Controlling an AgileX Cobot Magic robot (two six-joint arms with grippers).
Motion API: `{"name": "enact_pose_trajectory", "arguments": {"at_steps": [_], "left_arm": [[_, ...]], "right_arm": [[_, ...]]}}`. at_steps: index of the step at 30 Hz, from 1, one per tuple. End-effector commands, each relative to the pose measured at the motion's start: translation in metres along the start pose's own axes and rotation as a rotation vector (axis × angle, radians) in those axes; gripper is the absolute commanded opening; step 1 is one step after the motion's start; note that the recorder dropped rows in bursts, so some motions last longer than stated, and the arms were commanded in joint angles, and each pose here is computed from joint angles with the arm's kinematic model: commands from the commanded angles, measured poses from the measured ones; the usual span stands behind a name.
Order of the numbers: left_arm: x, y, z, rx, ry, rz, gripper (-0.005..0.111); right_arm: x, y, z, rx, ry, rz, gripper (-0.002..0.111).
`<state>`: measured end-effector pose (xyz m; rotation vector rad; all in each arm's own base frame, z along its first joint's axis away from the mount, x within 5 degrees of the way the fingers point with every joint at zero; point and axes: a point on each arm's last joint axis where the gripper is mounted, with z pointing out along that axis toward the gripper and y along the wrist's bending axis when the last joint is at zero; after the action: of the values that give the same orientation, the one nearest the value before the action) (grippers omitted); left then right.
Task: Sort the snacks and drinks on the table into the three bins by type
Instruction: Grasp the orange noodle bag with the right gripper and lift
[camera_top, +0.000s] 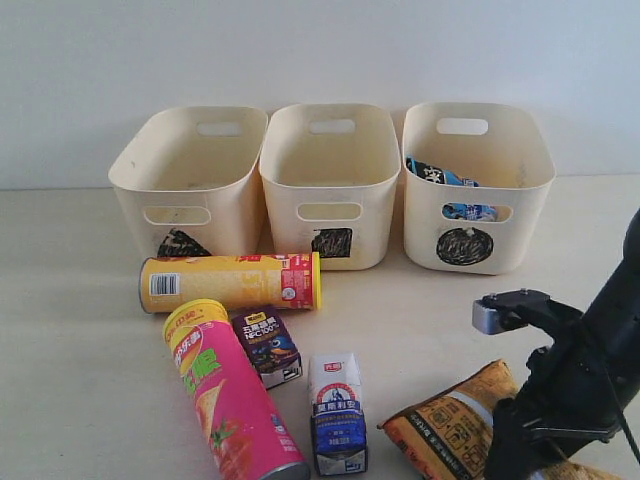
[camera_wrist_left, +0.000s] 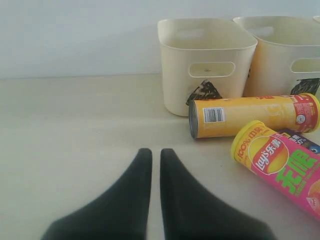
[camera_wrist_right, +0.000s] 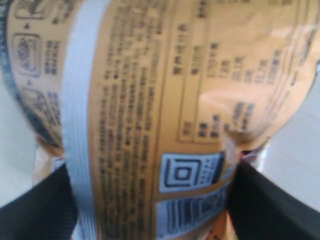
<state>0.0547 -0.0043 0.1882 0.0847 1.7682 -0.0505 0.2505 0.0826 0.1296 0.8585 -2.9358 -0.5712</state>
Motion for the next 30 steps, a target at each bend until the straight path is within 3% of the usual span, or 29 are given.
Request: {"name": "enact_pose_trajectory", "arguments": {"at_steps": [1,7,17,24,30], "left_arm": [[0.0,0.0,0.0,0.002,-0.008,-0.003,0.006],[0.0,0.0,0.0,0.002,-0.008,-0.003,0.006],[0.0,0.0,0.0,0.002,-0.008,-0.003,0.006],[0.0,0.0,0.0,0.002,-0.008,-0.003,0.006],[0.0,0.0,0.0,0.002,-0.008,-0.003,0.006]], "right_arm": [[-0.002,-0.01,0.001,0.099,0.038,0.002,-0.001],[-0.012,-0.006,-0.017,0.088,0.045,-0.01,0.0],[-0.005,0.024,-0.08,0.09,-0.069,-0.176,0.0],[-0.027,0.011,-0.159,0.114,-0.373,-0.025,0.0],[-0.059,0.01,-0.218,0.233,-0.632,0.009,0.0]]}}
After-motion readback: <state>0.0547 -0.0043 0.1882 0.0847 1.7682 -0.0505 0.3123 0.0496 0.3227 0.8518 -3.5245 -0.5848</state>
